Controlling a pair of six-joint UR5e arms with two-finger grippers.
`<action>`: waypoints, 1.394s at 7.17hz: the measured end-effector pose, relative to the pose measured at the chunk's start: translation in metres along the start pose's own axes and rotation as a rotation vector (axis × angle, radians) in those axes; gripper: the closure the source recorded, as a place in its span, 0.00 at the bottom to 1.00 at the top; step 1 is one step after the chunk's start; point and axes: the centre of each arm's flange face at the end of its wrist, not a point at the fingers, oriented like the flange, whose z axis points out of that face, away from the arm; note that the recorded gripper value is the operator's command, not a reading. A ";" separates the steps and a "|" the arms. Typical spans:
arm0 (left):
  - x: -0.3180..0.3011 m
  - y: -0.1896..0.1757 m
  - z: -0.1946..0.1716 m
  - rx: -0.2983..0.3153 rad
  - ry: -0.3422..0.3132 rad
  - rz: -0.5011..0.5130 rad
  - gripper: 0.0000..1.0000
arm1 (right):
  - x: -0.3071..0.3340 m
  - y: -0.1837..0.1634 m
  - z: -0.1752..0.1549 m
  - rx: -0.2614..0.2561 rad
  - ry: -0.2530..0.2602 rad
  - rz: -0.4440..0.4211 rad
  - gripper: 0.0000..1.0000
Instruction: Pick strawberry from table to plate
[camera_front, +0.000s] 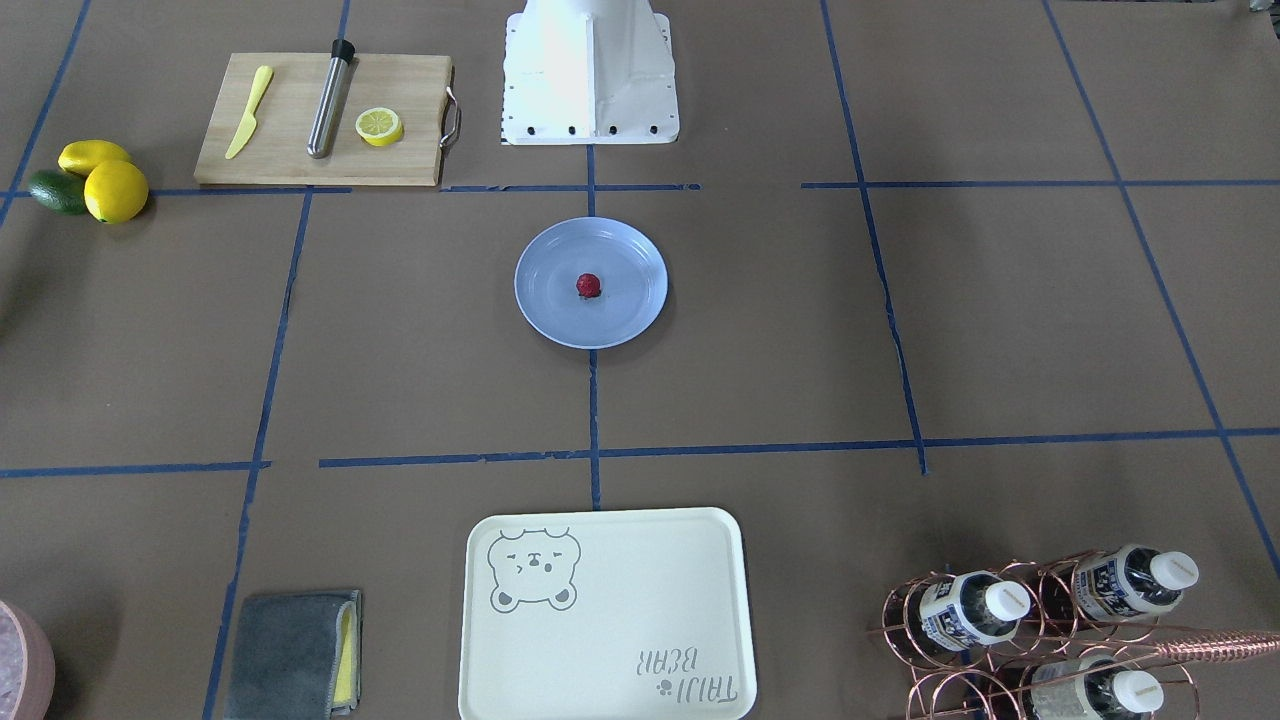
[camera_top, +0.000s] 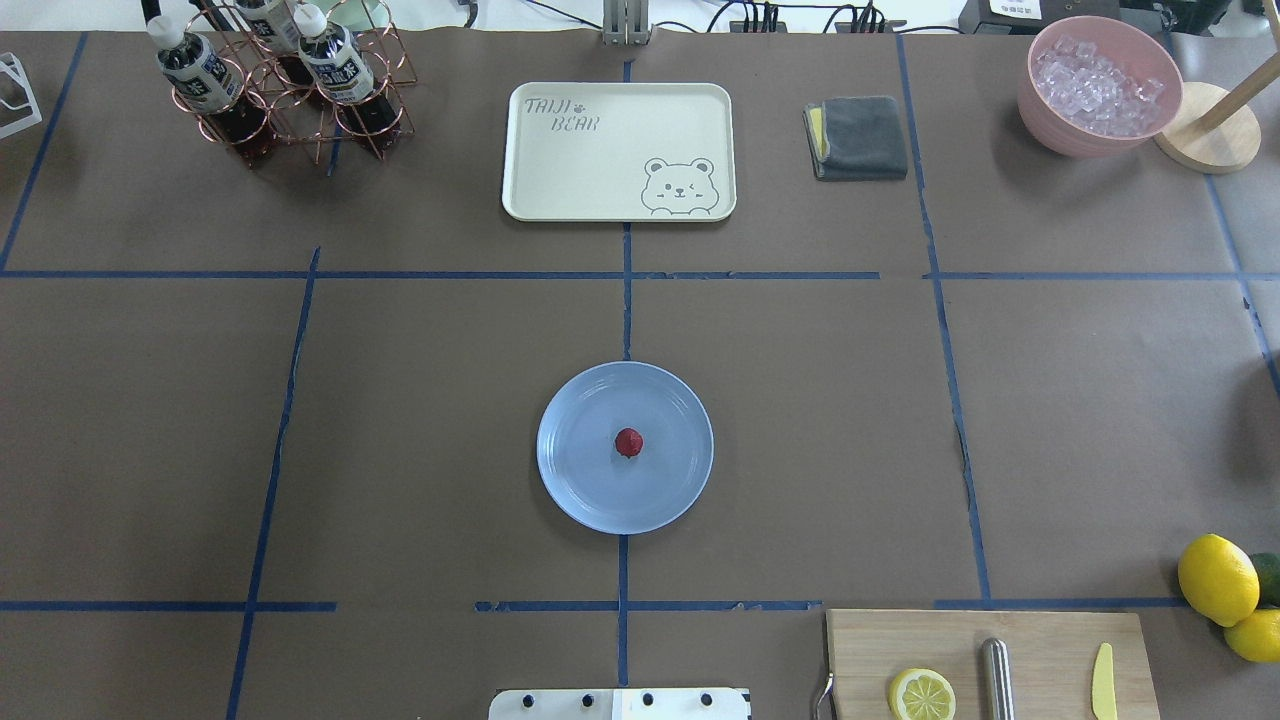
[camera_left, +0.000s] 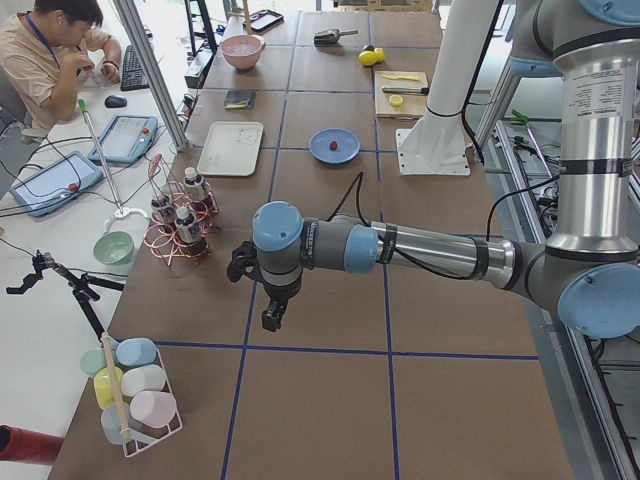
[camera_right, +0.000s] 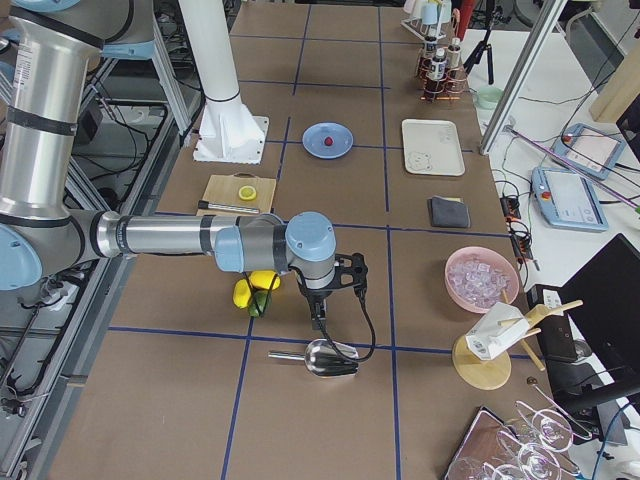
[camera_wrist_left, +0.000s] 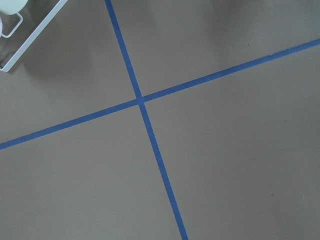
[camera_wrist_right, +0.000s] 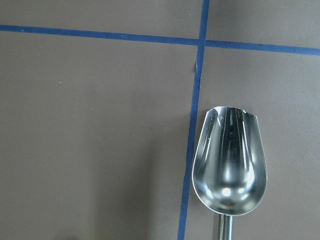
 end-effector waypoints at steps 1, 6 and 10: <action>-0.002 -0.001 0.002 -0.002 0.001 -0.025 0.00 | 0.001 0.001 0.001 -0.003 -0.001 0.000 0.00; -0.018 0.009 0.019 -0.003 0.004 -0.105 0.00 | -0.004 -0.001 -0.004 0.014 0.009 -0.015 0.00; -0.013 0.008 0.013 0.004 0.004 -0.101 0.00 | -0.009 -0.011 -0.001 -0.024 0.039 -0.002 0.00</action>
